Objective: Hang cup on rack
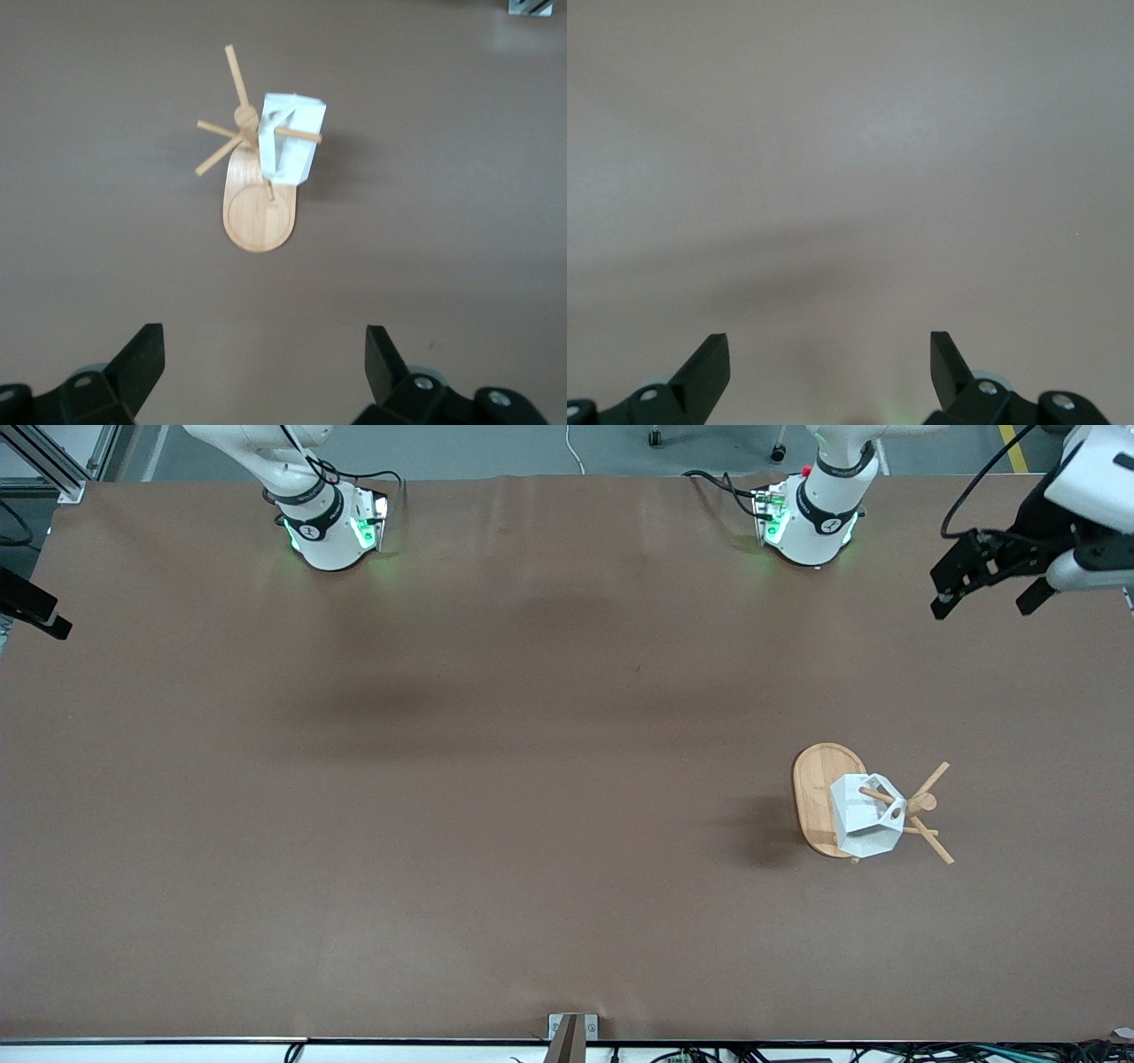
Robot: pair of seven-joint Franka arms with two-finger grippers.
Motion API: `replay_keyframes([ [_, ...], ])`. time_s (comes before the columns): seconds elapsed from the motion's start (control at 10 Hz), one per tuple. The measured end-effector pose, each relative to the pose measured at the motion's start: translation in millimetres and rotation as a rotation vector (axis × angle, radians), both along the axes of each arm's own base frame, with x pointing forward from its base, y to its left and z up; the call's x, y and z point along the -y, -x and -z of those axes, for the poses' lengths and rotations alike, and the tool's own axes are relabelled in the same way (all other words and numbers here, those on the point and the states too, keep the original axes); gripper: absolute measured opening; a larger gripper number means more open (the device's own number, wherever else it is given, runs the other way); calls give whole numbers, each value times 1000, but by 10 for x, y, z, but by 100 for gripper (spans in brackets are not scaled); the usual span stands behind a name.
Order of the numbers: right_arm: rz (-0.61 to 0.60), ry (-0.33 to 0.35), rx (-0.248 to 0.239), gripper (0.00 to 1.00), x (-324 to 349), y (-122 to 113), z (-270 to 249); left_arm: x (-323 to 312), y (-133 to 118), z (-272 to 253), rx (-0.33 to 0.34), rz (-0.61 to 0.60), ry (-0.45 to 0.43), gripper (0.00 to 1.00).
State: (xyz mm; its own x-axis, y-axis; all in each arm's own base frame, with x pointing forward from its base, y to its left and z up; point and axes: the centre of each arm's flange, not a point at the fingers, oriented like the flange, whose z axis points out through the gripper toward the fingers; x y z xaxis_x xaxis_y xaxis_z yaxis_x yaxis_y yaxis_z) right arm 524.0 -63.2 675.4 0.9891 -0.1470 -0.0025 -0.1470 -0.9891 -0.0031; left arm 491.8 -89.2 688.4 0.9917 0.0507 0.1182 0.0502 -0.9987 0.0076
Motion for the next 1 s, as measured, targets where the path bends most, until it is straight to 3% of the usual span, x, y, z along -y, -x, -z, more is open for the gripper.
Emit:
replay_keyframes([
  [0.5, 2, 0, 0, 100, 9, 1, 0, -88, -350, 187, -80, 50, 23, 100],
  [1.0, 2, 0, 0, 100, 13, 1, 0, -84, -373, 243, -101, 60, 21, 100],
])
